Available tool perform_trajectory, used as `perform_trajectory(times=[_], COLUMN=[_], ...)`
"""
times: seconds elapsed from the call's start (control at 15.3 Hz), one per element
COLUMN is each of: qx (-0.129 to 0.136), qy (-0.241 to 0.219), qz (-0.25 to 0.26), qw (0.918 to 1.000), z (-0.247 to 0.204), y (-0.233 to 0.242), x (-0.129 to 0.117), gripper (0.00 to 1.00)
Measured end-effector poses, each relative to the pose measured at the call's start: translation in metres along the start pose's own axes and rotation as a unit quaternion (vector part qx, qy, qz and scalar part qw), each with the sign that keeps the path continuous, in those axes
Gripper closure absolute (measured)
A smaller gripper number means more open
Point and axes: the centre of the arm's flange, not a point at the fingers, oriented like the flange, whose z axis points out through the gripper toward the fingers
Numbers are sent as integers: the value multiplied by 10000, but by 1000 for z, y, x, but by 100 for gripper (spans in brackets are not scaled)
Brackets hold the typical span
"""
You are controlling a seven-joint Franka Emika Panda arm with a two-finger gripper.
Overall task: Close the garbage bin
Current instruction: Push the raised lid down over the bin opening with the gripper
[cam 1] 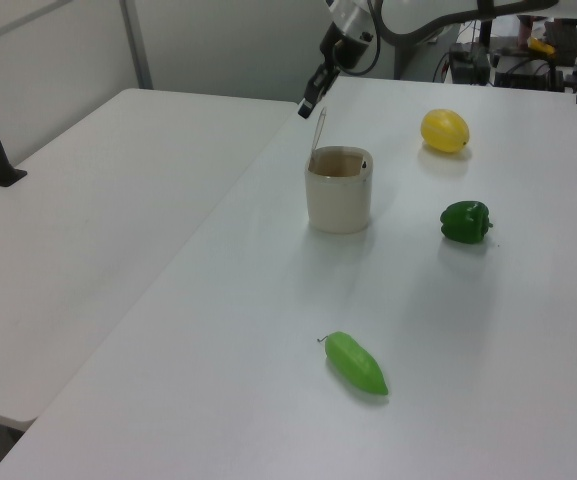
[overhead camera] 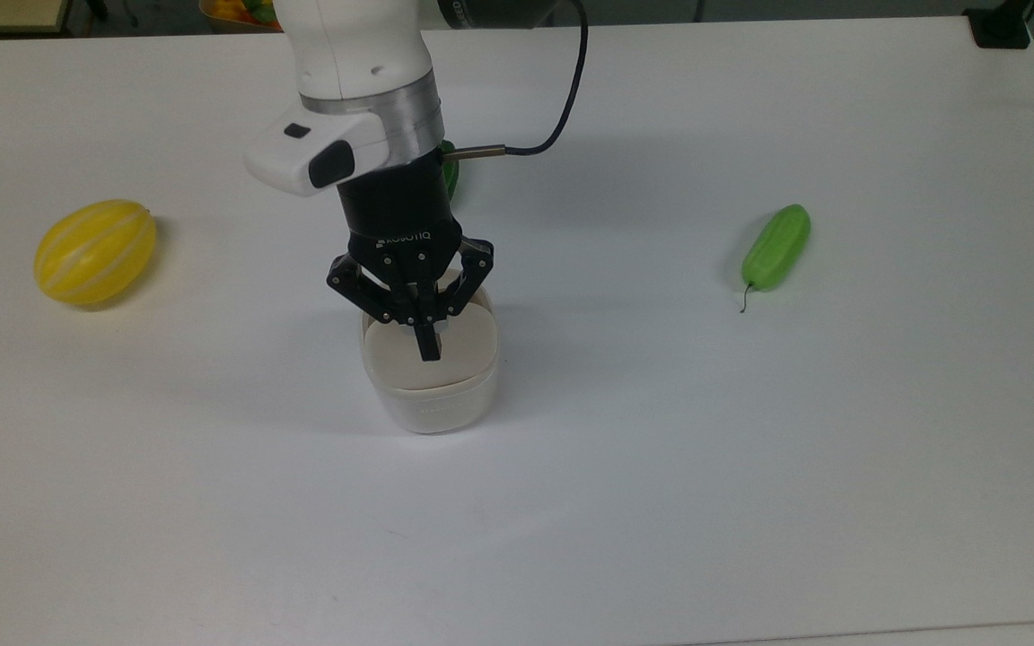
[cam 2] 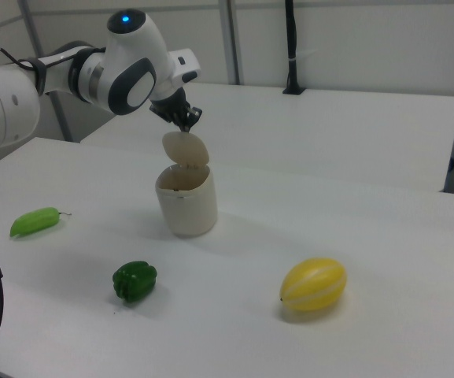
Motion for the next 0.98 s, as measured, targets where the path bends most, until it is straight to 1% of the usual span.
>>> perform_trajectory(times=[0.07, 0.13, 0.33, 0.59, 0.98], qx=[40, 60, 96, 121, 83], qy=[-302, -460, -738, -1275, -1636], qz=[-34, -48, -37, 33, 77], qw=[9995, 9989, 9972, 9918, 9865], z=[4, 4, 1, 9, 35], y=[2, 4, 7, 16, 24], x=[-7, -10, -15, -32, -55], gripper=[97, 97, 97, 97, 97])
